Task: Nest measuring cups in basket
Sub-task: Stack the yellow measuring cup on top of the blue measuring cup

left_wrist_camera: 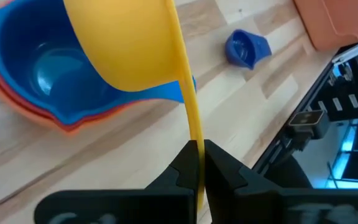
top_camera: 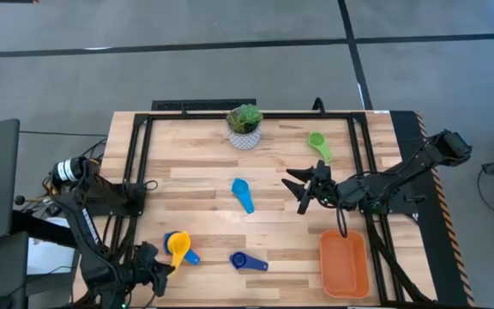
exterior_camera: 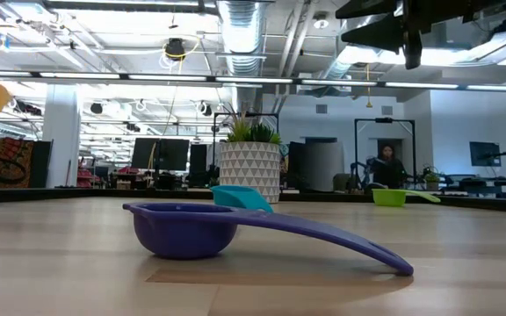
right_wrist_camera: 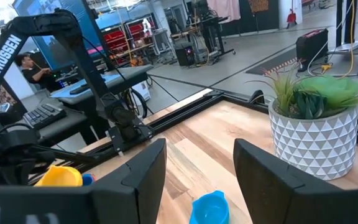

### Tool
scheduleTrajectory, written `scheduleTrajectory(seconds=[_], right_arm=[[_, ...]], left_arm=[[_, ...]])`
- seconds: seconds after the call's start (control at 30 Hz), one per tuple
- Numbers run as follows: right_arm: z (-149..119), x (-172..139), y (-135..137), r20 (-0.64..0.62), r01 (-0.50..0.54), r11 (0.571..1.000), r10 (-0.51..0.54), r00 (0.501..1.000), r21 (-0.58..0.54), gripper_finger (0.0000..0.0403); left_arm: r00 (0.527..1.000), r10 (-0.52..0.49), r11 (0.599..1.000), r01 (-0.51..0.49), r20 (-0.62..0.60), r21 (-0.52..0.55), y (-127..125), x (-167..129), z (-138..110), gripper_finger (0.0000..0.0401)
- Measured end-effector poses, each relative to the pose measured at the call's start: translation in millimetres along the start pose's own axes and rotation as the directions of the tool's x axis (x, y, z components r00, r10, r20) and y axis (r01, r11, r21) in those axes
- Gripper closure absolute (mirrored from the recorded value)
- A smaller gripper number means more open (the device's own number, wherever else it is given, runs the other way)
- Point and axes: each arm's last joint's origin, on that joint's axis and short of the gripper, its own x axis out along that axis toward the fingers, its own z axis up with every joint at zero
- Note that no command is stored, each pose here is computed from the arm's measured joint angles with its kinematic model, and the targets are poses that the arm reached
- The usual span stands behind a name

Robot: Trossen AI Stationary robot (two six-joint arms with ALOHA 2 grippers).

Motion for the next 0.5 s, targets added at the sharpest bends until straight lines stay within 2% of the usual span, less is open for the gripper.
scheduleTrajectory(seconds=[0.33, 0.5], right_arm=[[-0.4, 0.0, -0.1, -0.001, 0.000, 1.000, 0.000, 1.000, 0.018, 0.0190], [-0.3, 0.0, -0.1, -0.002, -0.001, 1.000, 0.001, 1.000, 0.028, 0.0191]], left_arm=[[1.000, 0.013, 0.999, -0.012, -0.029, 0.036, 6.2, -5.0, -4.4, 0.0399], [1.000, 0.017, 0.999, -0.017, -0.008, 0.050, 6.8, -4.0, -2.2, 0.0367]])
